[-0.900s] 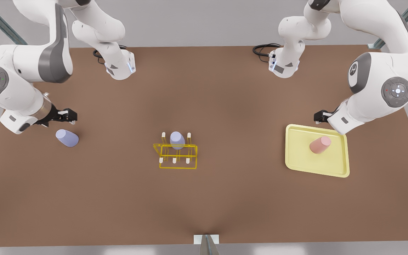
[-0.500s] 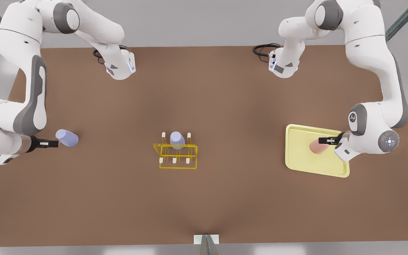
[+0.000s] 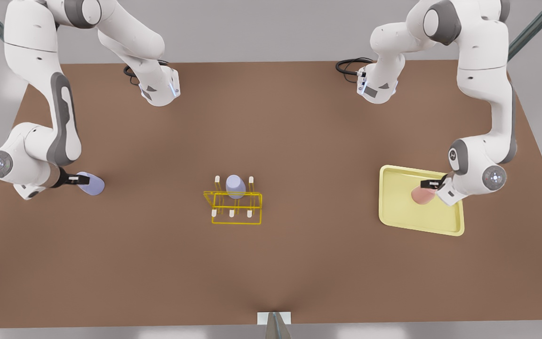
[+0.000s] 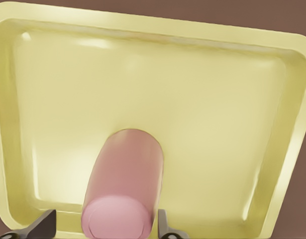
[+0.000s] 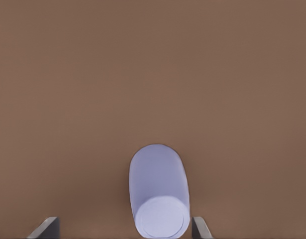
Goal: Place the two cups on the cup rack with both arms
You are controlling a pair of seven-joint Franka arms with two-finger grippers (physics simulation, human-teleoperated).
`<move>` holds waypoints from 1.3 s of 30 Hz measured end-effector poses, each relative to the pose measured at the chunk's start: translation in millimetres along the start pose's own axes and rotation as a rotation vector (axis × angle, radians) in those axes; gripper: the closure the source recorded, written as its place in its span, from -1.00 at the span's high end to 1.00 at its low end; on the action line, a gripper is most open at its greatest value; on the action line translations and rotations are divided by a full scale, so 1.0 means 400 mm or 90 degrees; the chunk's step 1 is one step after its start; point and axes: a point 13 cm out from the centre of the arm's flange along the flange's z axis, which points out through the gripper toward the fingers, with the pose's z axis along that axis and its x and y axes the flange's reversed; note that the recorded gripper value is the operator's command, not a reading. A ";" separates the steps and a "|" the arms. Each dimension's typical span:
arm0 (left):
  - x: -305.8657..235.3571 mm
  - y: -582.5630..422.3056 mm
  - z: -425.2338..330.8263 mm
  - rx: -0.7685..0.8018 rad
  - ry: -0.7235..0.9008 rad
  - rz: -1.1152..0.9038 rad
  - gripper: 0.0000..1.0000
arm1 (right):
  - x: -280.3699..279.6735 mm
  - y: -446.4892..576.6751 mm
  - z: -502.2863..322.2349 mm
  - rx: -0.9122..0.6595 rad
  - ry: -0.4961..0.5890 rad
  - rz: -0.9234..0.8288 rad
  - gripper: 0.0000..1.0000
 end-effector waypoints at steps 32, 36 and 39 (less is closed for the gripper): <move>-0.041 -0.002 0.040 -0.014 -0.049 0.056 0.72 | 0.045 -0.039 0.285 -0.021 -0.051 0.014 0.88; -0.056 0.001 0.033 -0.016 -0.054 0.061 0.72 | 0.042 -0.042 0.280 -0.021 -0.054 0.012 0.71; -0.061 0.002 0.032 -0.017 -0.055 0.063 0.72 | 0.041 -0.041 0.280 -0.021 -0.054 0.009 0.70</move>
